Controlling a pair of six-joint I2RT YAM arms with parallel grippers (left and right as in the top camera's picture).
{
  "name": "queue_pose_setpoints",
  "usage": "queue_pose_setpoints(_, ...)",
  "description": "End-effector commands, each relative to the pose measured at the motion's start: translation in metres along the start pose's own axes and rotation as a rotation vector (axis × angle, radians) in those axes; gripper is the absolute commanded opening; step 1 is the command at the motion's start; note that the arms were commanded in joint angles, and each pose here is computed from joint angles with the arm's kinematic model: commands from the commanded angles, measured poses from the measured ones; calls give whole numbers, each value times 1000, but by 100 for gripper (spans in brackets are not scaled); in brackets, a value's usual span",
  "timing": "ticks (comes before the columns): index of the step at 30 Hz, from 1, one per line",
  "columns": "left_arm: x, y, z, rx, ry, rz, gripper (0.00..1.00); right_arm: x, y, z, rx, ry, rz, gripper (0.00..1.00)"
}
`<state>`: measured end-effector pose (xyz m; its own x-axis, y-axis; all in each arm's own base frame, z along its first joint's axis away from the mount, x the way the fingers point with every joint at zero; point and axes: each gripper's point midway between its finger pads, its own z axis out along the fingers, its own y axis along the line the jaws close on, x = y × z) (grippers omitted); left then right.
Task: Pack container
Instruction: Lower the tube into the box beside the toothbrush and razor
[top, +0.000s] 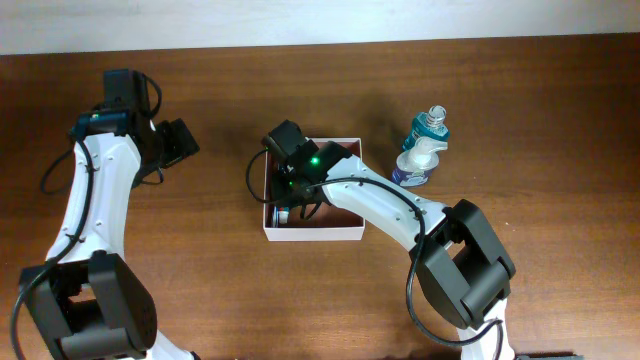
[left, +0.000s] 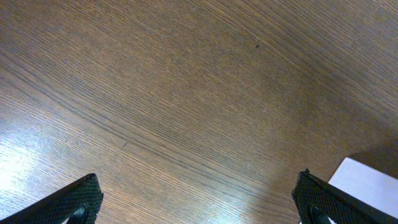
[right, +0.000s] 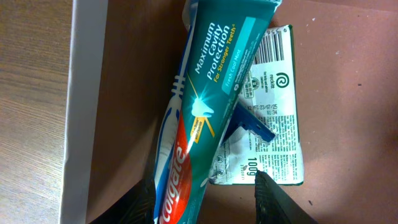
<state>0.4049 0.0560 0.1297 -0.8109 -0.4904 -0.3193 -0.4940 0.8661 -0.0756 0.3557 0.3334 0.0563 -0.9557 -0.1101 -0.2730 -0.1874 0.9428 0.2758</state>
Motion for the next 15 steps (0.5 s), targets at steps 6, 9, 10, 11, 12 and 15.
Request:
queue_pose_setpoints(6, -8, 0, -12, 6, -36, 0, 100, 4, -6, 13, 30, 11, 25, 40)
queue_pose_setpoints(9, -8, 0, -12, 6, -36, 0, 99, 5, -7, 13, 33, 15, 25, 38)
queue_pose_setpoints(10, -8, 0, -12, 6, -36, 0, 99, 5, -7, 13, 34, 17, 25, 37)
queue_pose_setpoints(11, -8, 0, -12, 6, -36, 0, 99, 6, -7, 13, 36, 20, 26, 37)
queue_pose_setpoints(12, -8, 0, -12, 6, -36, 0, 99, 7, -8, 13, 38, 23, 26, 36)
queue_pose_setpoints(15, -8, 0, -12, 6, -36, 0, 99, 8, -9, 14, 40, 27, 23, 33)
